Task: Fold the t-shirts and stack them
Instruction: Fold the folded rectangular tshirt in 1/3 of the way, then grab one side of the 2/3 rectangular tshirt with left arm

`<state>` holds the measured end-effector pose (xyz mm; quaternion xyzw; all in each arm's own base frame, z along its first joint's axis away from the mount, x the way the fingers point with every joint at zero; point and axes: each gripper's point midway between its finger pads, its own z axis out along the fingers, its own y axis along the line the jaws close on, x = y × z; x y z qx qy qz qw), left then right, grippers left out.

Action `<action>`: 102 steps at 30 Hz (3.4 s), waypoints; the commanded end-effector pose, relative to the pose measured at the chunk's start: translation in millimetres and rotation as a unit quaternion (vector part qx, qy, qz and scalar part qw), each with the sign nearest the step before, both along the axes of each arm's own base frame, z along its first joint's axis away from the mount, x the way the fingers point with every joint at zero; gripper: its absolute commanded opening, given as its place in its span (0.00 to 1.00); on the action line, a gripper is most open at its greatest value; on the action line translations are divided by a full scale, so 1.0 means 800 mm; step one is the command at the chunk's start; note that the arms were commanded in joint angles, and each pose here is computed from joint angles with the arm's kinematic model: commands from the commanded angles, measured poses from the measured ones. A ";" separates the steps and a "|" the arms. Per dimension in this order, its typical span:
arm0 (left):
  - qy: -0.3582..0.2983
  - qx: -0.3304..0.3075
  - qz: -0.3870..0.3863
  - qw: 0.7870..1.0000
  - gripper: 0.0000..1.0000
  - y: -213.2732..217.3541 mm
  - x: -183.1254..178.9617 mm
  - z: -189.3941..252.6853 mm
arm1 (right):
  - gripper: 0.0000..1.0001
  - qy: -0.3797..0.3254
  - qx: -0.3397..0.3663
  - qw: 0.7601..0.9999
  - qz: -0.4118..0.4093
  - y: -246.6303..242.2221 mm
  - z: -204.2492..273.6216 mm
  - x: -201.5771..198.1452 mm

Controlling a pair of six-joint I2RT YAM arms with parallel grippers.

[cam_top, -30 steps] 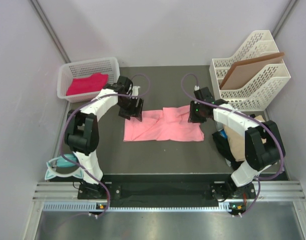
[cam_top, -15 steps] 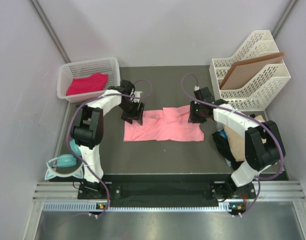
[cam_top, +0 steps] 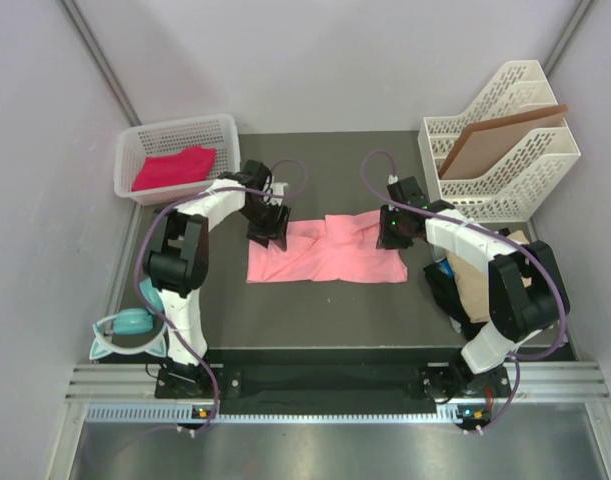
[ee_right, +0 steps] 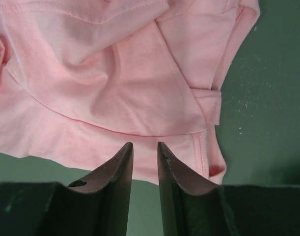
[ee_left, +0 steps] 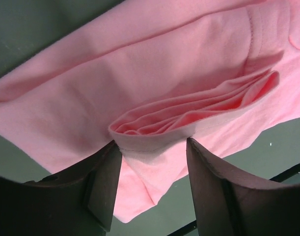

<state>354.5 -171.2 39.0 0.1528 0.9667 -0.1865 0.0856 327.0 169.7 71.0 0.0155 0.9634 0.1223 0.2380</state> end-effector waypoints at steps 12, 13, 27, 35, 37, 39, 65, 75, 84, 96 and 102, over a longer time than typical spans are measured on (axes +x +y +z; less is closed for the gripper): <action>-0.055 -0.053 -0.047 0.996 0.14 -0.044 -0.004 0.067 | 0.27 -0.029 0.010 1.000 0.004 0.007 0.017 0.007; -0.054 -0.053 -0.048 0.996 0.12 -0.045 -0.006 0.070 | 0.27 -0.029 0.010 1.000 0.004 0.008 0.017 0.007; -0.028 -0.033 -0.182 0.982 0.33 -0.082 -0.078 0.074 | 0.27 -0.037 0.008 0.999 0.003 0.007 0.026 0.010; 0.013 -0.040 -0.244 0.969 0.69 -0.096 -0.120 0.060 | 0.27 -0.037 0.007 0.999 0.005 0.006 0.030 0.009; -0.005 -0.041 -0.236 0.971 0.70 -0.094 -0.110 0.072 | 0.28 -0.036 0.007 0.999 0.006 0.007 0.030 0.008; -0.039 -0.051 -0.217 0.974 0.70 -0.091 -0.090 0.094 | 0.28 -0.040 0.003 0.999 0.004 0.005 0.031 0.009; 0.011 -0.089 -0.023 0.996 0.43 0.057 -0.018 0.013 | 0.28 -0.048 -0.003 0.999 0.001 -0.001 0.037 0.007; -0.011 -0.086 -0.011 0.996 0.44 0.076 -0.008 0.022 | 0.28 -0.040 -0.006 0.999 0.000 -0.003 0.029 0.005; -0.015 -0.062 -0.004 0.998 0.56 0.086 -0.008 0.000 | 0.28 -0.039 -0.002 0.999 0.000 0.000 0.027 0.004; 0.000 -0.067 0.002 0.998 0.41 0.078 0.003 -0.026 | 0.28 -0.036 0.000 0.999 -0.001 0.000 0.022 0.001; 0.009 -0.081 -0.008 0.997 0.33 0.063 -0.008 -0.026 | 0.28 -0.040 0.003 0.999 -0.001 0.002 0.025 0.002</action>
